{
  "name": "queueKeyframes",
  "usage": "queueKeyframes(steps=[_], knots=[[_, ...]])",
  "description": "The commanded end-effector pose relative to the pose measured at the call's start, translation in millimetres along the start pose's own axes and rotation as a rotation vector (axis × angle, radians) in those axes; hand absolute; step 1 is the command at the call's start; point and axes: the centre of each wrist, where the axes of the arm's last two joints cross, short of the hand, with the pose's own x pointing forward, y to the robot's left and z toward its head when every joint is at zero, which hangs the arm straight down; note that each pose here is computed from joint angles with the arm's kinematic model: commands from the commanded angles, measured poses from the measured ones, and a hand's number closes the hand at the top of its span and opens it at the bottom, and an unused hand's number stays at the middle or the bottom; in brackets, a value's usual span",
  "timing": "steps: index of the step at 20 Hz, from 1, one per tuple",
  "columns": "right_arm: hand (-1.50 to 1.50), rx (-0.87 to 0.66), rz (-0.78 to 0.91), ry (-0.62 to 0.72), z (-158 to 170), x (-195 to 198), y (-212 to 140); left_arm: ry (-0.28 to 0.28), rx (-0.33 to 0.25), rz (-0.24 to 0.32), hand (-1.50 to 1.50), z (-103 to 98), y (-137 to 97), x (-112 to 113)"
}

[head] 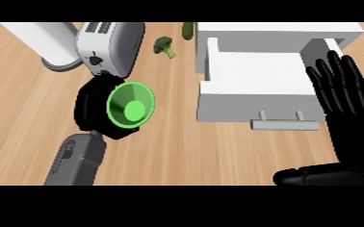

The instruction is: Pick up the cup, place it into the drawer and close the drawer

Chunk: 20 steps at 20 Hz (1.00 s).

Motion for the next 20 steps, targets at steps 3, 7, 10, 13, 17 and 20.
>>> queueKeyframes(steps=[3,7,10,13,17,20], knots=[[-1.5,-0.002,0.0,-0.012,-7.6,4.6,-4.6,-0.019,-0.022,0.051,1.5,-49.5,-58.4,37.7],[-1.5,0.001,0.009,-0.002,-9.1,8.4,-2.5,-0.035,-0.03,0.026,1.5,-91.6,-68.5,66.5],[-1.5,-0.002,0.007,-0.007,-7.6,1.4,-13.0,-0.04,-0.046,0.002,1.5,-110.5,-84.0,72.2],[-1.5,-0.006,0.003,-0.019,-11.2,3.7,-9.0,-0.033,-0.07,-0.042,1.5,-119.8,-106.1,80.4],[-1.5,-0.004,0.014,-0.002,4.6,10.1,-13.5,-0.025,-0.066,-0.079,1.5,-137.0,-127.4,85.1],[-1.5,-0.005,0.005,-0.008,6.4,0.6,4.2,-0.032,-0.096,-0.081,1.5,-145.0,-144.9,98.1]])
